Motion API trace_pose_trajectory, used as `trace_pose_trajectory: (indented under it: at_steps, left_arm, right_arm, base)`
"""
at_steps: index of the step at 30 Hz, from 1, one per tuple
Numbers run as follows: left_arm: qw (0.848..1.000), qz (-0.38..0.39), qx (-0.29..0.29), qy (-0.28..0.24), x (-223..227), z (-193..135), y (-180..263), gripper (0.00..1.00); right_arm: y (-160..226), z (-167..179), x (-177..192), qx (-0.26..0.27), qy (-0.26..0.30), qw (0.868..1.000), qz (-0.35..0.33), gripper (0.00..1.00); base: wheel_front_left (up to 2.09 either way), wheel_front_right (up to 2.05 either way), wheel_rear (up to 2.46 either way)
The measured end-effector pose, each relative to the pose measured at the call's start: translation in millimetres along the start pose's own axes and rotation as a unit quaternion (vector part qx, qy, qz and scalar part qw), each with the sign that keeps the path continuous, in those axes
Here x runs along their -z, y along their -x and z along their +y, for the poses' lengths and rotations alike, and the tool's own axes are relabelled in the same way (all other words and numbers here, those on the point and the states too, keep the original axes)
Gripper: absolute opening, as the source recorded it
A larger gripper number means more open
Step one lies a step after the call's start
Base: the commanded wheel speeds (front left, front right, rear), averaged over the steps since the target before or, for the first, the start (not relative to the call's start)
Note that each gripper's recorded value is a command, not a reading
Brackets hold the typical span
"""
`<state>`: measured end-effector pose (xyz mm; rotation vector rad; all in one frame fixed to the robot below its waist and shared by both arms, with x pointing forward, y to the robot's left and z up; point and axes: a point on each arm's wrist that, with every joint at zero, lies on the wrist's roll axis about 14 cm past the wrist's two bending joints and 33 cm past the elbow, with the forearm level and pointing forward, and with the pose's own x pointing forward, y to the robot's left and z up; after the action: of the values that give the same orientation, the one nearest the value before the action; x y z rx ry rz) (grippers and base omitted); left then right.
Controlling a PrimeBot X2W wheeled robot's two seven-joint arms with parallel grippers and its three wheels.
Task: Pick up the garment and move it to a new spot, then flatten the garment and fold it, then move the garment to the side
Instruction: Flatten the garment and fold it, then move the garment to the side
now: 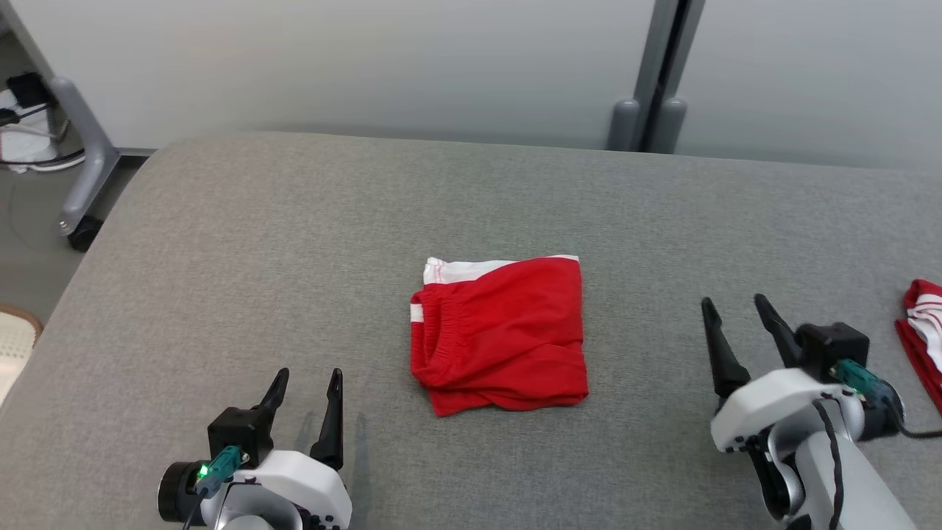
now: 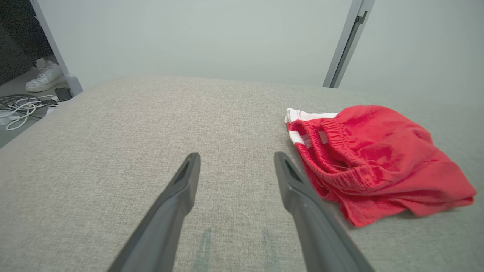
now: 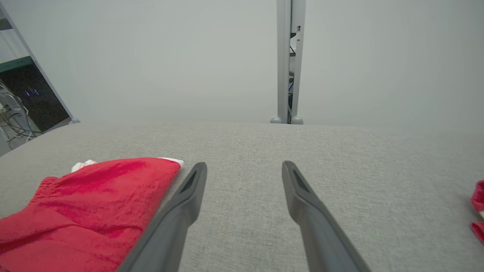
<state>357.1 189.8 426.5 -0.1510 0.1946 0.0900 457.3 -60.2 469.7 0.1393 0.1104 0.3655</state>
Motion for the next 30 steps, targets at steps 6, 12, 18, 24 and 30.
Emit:
trace_pose_trajectory:
  at_steps: [6,12,18,24,30]
  left_arm:
    - [1.0,0.003,0.019,-0.004,3,-13,-6,1.0]
    - [0.999,0.002,0.031,-0.017,4,-21,-2,1.0]
    - [0.999,0.001,0.031,-0.021,6,-19,6,1.0]
    - [0.999,0.001,0.03,-0.022,8,-18,11,1.0]
    - [0.999,0.005,0.028,-0.02,11,-16,13,1.0]
  right_arm:
    - [43,-51,13,0.082,0.005,0.997,0.007,1.0]
    - [81,-61,29,0.112,-0.014,0.993,0.019,1.0]
    - [101,-58,34,0.118,-0.025,0.993,0.019,1.0]
    - [109,-55,34,0.119,-0.038,0.992,0.014,1.0]
    - [108,-52,38,0.115,-0.041,0.992,0.02,1.0]
  base:
    - [0.0,0.0,0.0]
    - [0.0,0.0,0.0]
    - [0.0,0.0,0.0]
    - [0.0,0.0,0.0]
    - [0.0,0.0,0.0]
